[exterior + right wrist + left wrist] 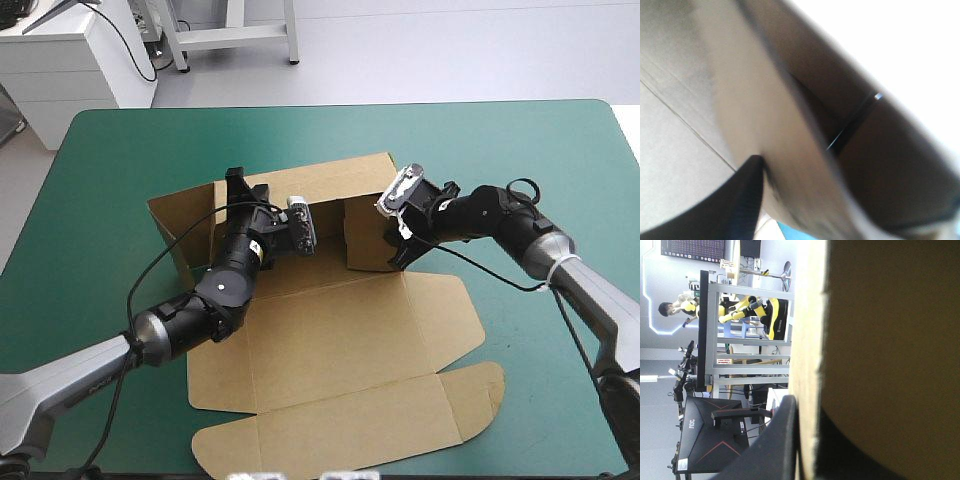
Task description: Fold the box
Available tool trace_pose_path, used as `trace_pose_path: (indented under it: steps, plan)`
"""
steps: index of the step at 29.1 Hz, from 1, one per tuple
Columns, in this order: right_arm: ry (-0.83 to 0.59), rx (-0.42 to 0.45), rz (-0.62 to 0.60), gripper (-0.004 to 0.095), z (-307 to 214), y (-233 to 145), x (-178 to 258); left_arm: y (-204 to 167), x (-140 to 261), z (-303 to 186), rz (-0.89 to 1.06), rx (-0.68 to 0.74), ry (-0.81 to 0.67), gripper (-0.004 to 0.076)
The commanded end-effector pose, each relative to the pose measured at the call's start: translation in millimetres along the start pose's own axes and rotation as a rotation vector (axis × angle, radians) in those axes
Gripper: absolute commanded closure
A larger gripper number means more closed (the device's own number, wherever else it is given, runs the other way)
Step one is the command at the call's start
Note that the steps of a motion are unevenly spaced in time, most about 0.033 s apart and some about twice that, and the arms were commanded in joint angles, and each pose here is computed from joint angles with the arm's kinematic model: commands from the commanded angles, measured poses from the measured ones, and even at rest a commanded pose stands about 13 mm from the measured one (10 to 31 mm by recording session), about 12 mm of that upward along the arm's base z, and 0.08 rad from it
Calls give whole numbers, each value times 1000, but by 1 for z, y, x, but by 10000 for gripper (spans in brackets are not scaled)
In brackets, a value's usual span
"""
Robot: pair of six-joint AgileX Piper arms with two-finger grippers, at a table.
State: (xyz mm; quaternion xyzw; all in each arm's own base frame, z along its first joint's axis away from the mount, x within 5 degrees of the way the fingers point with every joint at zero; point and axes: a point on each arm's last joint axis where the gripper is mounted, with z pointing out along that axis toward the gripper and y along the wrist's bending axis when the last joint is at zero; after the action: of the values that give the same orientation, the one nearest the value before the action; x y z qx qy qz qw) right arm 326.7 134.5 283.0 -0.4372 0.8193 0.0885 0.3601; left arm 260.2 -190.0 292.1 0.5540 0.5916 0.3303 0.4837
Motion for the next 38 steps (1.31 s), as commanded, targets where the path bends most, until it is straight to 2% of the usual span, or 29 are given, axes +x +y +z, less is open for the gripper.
trace_pose_path:
  steps: [1, 5, 15, 18, 20, 23, 26, 28, 33, 38]
  plan:
    - [-94, 43, 22, 684, -20, -3, -17, 11, -4, -7, -43, -18, -39, 731]
    - [-91, 27, 30, 916, -20, -1, -16, 11, -4, -7, -43, -17, -39, 731]
    - [-94, 24, 43, 927, -20, -1, -17, 10, -13, -14, -45, 6, -111, 723]
    - [-96, 27, 68, 927, -20, -1, -17, 16, -14, -20, -58, -2, -140, 628]
    - [-98, 30, 88, 927, -20, -2, -17, 21, -13, -24, -67, -13, -149, 528]
    - [-98, 31, 112, 927, -20, -2, -17, 28, -12, -32, -82, -32, -168, 330]
    - [-98, 32, 138, 927, -20, -2, -17, 33, -15, -42, -91, -47, -200, 200]
    - [-94, 38, 152, 927, -20, -3, -16, 34, -21, -51, -91, -52, -237, 171]
    - [-94, 45, 168, 927, -20, -3, -16, 31, -41, -78, -85, -51, -334, 172]
    - [-95, 44, 187, 927, -20, -3, -16, 22, -61, -106, -67, -77, -367, 178]
